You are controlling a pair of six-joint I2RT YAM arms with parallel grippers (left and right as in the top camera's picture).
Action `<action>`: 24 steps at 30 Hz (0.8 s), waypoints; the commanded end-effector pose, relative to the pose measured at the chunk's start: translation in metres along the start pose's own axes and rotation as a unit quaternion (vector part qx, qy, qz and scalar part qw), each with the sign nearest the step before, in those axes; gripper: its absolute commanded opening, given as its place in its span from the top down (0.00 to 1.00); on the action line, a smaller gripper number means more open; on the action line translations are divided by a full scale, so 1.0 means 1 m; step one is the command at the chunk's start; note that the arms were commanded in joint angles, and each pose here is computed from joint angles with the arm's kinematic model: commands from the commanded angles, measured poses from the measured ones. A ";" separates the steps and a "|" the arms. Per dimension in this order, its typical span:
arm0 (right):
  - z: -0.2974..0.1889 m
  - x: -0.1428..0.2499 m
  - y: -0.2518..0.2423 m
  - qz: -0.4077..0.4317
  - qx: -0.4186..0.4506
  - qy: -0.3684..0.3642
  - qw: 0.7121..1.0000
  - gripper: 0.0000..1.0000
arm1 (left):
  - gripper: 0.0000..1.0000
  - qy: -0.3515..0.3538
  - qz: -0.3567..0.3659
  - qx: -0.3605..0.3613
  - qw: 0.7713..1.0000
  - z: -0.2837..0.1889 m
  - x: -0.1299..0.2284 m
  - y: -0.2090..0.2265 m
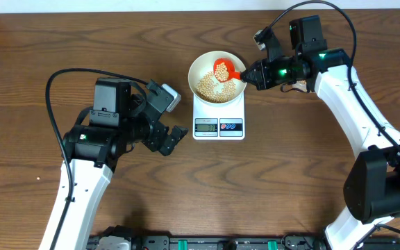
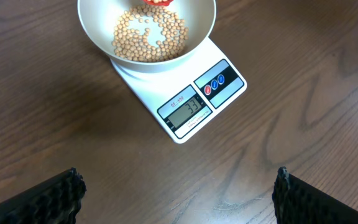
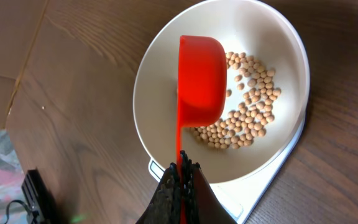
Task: Scoop item into bowl and weigh 50g on scale
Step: 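Tilt the red scoop to pour soybeans into the white bowl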
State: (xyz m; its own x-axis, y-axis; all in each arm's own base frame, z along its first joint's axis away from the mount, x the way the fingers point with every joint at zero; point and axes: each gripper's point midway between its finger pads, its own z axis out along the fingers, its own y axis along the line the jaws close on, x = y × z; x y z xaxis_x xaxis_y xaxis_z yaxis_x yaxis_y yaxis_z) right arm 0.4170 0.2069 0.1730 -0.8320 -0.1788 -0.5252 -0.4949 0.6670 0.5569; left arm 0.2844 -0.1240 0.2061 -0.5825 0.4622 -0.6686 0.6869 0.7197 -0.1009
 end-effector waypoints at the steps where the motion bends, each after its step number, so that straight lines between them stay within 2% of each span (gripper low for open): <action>1: -0.006 -0.010 0.001 -0.027 0.011 -0.012 0.999 0.99 | 0.01 -0.007 0.014 -0.005 1.000 -0.003 -0.008 0.002; 24: 0.008 -0.005 -0.002 -0.102 0.078 0.009 0.992 0.99 | 0.01 -0.007 0.014 -0.005 1.000 -0.003 -0.008 0.002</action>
State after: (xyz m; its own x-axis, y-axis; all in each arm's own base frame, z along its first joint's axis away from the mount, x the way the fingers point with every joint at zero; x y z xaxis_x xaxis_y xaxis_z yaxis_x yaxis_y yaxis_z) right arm 0.4193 0.2106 0.1574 -0.7708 -0.2990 -0.5626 -0.5629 0.7331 0.3817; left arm 0.2844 -0.1240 0.2061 -0.5825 0.4622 -0.6686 0.6869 0.7197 -0.1009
